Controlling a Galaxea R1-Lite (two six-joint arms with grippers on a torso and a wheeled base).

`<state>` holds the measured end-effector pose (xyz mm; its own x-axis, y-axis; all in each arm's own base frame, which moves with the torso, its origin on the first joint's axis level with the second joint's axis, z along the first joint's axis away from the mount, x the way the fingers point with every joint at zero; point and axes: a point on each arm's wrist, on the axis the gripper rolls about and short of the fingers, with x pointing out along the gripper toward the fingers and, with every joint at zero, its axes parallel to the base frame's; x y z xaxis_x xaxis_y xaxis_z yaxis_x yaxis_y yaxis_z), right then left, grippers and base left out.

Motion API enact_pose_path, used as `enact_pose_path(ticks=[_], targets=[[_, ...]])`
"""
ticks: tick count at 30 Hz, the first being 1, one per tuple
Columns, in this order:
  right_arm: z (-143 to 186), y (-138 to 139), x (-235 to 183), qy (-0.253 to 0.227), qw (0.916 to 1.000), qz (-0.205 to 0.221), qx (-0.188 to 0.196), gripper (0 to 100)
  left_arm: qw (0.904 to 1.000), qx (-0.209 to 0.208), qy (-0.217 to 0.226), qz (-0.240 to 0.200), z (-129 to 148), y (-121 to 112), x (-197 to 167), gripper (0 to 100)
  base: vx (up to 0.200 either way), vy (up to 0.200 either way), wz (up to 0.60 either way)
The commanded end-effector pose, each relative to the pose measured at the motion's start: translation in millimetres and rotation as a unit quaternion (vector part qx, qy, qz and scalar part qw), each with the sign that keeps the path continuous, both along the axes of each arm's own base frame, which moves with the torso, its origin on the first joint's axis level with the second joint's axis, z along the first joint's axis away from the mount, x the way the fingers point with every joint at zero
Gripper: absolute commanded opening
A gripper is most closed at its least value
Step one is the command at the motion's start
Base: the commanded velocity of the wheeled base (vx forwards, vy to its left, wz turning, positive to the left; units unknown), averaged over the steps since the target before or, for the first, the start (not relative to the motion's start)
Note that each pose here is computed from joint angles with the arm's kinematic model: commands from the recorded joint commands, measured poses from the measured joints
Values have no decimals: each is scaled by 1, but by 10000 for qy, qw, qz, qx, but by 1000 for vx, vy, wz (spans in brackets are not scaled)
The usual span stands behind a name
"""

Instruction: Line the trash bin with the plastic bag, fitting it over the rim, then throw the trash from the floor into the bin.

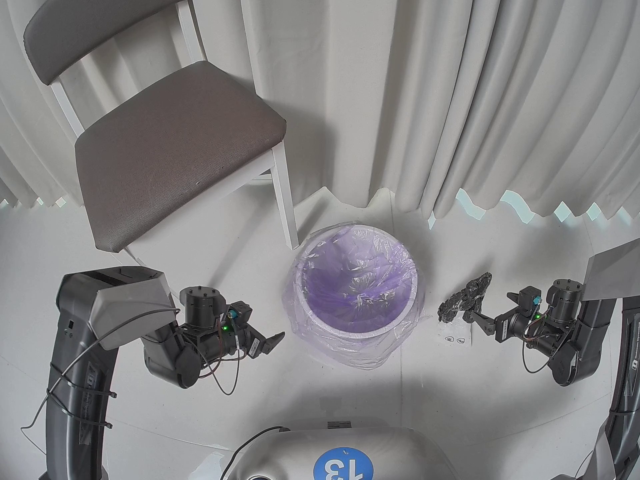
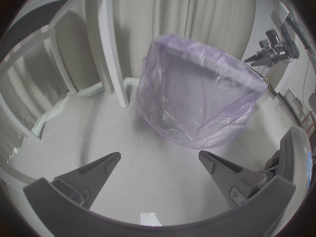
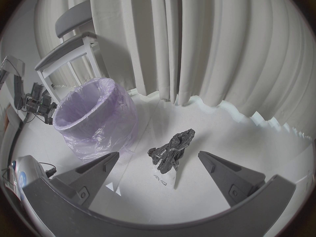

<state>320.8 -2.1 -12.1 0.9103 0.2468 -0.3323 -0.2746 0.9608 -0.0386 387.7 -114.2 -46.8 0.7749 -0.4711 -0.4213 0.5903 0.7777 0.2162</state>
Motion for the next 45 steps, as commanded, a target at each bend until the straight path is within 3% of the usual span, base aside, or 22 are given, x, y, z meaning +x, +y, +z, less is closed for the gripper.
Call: enact_pose_path(ticks=[1,14,19,25,27,31,32,34,40,45], targets=[[6,3,0,-84,9997,-64,205,100,9988,-323,-311,188,40,8,-19,100,0,0,0],[14,-8,-3,-177,9994,-211,213,100,9912,-766,-1068,-168,99,-4,-81,100,0,0,0],[21,-9,-3,-269,9990,-265,238,100,9877,-758,-1363,137,123,-8,-98,100,0,0,0],[27,-10,-1,-391,9984,-345,219,100,9801,-1246,-1534,168,147,-15,-110,100,0,0,0],[31,-10,1,-491,9974,-491,178,100,9731,-1539,-1679,354,163,-19,-120,100,0,0,0],[32,-11,2,-521,9969,-555,206,100,9667,-1673,-1854,557,175,-20,-129,100,0,0,0],[37,-10,3,-590,9961,-617,233,100,9604,-1830,-2000,639,184,-20,-137,100,0,0,0],[48,-11,3,-781,9943,-687,223,100,9572,-1897,-2082,666,189,-17,-144,100,0,0,0],[83,-9,-6,-1296,9875,-876,193,100,9607,-1835,-1972,668,187,-11,-169,100,0,0,0],[112,6,-7,-1784,9812,-714,205,100,9529,-1984,-2164,765,197,-9,-178,100,0,0,0]])
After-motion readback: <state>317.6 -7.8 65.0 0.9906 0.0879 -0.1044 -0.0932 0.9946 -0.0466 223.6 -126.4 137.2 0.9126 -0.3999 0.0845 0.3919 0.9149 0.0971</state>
